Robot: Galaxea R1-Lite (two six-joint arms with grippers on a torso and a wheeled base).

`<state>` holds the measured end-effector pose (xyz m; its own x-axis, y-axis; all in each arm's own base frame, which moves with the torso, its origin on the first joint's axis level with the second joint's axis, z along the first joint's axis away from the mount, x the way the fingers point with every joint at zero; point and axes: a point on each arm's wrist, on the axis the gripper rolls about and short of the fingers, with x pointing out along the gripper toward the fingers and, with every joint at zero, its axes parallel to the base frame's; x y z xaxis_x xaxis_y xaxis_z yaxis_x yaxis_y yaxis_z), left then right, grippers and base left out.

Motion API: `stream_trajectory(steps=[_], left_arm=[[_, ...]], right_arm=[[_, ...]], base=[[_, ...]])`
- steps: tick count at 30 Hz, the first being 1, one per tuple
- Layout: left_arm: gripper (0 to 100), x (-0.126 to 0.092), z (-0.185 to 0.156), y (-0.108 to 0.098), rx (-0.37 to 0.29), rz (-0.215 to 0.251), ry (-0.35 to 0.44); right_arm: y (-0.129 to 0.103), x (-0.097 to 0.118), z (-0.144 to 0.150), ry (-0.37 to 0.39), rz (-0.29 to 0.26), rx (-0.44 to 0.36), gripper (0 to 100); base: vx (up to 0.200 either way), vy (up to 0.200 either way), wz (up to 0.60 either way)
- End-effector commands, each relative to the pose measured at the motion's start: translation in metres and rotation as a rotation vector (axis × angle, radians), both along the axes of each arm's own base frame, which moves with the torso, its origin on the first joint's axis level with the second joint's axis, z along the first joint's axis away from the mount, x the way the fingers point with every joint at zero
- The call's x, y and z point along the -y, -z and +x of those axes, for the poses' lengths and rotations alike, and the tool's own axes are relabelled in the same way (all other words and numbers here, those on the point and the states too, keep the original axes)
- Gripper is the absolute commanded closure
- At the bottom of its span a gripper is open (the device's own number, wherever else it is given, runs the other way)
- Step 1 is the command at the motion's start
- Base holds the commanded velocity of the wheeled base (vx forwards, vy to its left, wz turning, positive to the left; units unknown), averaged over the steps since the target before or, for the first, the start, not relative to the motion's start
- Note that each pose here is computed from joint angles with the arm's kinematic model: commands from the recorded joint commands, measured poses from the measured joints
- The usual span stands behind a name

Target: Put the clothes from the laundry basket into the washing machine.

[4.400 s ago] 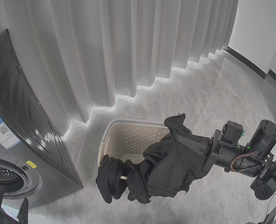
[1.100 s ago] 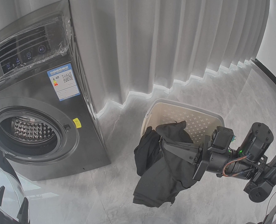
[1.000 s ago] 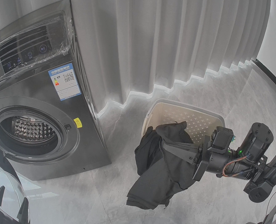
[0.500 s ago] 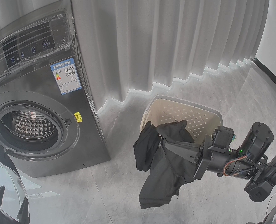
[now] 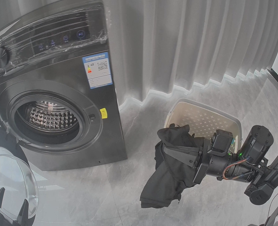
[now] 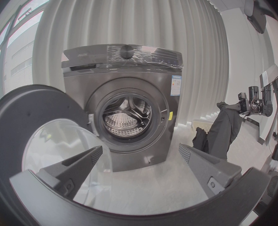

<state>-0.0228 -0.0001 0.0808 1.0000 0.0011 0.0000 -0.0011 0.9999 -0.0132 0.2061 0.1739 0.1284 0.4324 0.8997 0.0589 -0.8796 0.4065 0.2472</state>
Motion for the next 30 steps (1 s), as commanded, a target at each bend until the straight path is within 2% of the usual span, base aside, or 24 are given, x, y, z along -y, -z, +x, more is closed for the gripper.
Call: stream_trajectory(steps=[1,8,17,30], left_arm=[[0,0.0000,0.0000,0.0053,0.000,-0.001,0.000],[0,0.0000,0.0000,0.0053,0.000,0.001,0.000],[0,0.0000,0.0000,0.0053,0.000,0.001,0.000],[0,0.0000,0.0000,0.0053,0.000,0.002,0.000]], right_arm=[[0.0016,-0.0011,-0.0001,-0.002,-0.004,-0.005,100],[0.0034,0.0005,-0.0008,0.000,-0.014,-0.002,100],[0.0028,0.0011,0.0004,0.006,-0.023,0.022,100],[0.0032,0.0004,0.0000,0.003,-0.024,0.023,100]], base=[[0.000,0.000,0.00],[0.000,0.000,0.00],[0.000,0.000,0.60],[0.000,0.000,0.00]])
